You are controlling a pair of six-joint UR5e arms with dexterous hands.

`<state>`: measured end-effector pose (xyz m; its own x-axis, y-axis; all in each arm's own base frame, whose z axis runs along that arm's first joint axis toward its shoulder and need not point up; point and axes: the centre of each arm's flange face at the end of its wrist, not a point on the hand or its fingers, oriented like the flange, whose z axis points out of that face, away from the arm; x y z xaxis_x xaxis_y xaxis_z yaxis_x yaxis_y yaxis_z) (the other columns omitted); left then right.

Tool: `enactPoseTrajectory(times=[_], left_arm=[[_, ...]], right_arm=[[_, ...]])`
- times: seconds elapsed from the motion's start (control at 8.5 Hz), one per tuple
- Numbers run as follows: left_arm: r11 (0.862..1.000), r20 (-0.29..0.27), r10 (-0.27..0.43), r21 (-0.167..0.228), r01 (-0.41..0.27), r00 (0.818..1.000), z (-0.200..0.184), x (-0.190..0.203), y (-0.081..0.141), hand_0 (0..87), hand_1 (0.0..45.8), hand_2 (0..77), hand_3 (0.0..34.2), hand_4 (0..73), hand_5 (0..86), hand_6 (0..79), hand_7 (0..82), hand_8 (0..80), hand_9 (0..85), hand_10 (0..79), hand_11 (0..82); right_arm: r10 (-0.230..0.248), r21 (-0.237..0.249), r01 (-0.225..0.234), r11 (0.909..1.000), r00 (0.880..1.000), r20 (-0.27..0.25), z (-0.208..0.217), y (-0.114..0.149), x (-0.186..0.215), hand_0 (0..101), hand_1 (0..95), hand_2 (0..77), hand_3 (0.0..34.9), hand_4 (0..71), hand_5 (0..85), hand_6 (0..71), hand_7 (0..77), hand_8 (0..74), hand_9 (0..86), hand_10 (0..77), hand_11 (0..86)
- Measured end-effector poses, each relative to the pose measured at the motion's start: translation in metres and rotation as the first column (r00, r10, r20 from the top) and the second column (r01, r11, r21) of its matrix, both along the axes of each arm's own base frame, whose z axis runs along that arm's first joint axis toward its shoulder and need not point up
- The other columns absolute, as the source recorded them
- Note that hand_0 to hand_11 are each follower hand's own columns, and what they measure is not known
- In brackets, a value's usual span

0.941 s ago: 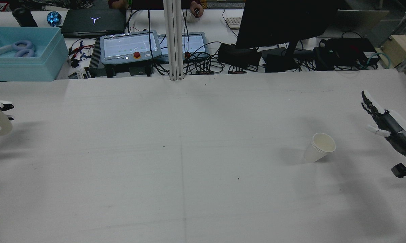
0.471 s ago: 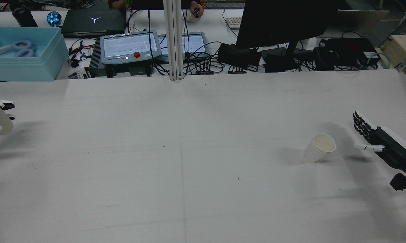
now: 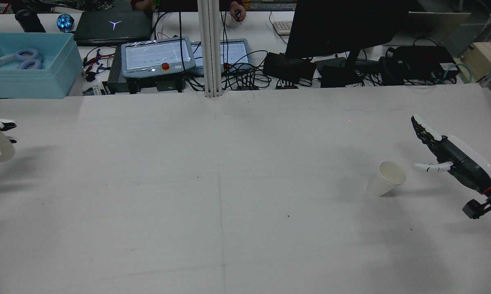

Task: Pour water
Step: 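Lower the open right hand beside the white paper cup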

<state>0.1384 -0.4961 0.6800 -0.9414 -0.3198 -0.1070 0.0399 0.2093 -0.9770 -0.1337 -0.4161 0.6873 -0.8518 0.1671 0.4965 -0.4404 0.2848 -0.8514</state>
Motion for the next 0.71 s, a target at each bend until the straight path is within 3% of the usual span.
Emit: enactPoseTrajectory(times=[0.24, 0.47, 0.59, 0.71], left_arm=[[1.0, 0.0, 0.0, -0.002, 0.0, 1.0, 0.001, -0.002, 0.003, 70.7, 27.3, 41.5, 0.0, 24.0, 46.4, 21.8, 27.8, 15.3, 21.3, 19.1, 30.5], [1.0, 0.0, -0.001, -0.003, 0.001, 1.0, 0.001, -0.003, 0.005, 70.9, 27.3, 41.5, 0.0, 24.0, 46.4, 21.8, 27.8, 15.3, 21.3, 19.1, 30.5], [1.0, 0.001, -0.001, -0.004, 0.001, 1.0, 0.002, -0.005, 0.006, 70.8, 27.3, 41.5, 0.0, 24.5, 46.4, 21.8, 27.8, 15.3, 21.3, 19.1, 30.5], [1.0, 0.001, -0.001, -0.005, 0.001, 1.0, 0.002, -0.006, 0.008, 70.7, 27.3, 41.5, 0.0, 24.5, 46.4, 21.8, 27.8, 15.3, 21.3, 19.1, 30.5]], right_arm=[[0.001, 0.052, 0.003, 0.9987, 0.996, -0.086, -0.026, -0.003, 0.012, 42, 13.1, 16.4, 0.0, 0.0, 0.0, 0.5, 0.5, 0.5, 0.5, 0.5, 1.1], [-0.008, 0.033, 0.013, 0.9994, 0.99, -0.142, -0.007, -0.001, 0.013, 38, 10.4, 16.4, 0.0, 0.0, 0.5, 0.5, 0.5, 0.5, 0.5, 0.0, 1.1], [-0.022, -0.017, 0.02, 0.9996, 0.993, -0.116, 0.019, -0.003, 0.01, 38, 10.4, 16.4, 0.0, 0.0, 0.5, 0.5, 0.5, 0.5, 0.5, 0.0, 1.1], [-0.039, -0.071, 0.035, 0.9969, 0.998, -0.051, 0.04, -0.009, 0.003, 29, 9.3, 17.5, 0.0, 0.0, 0.5, 0.5, 0.5, 0.5, 0.5, 0.5, 1.1]])
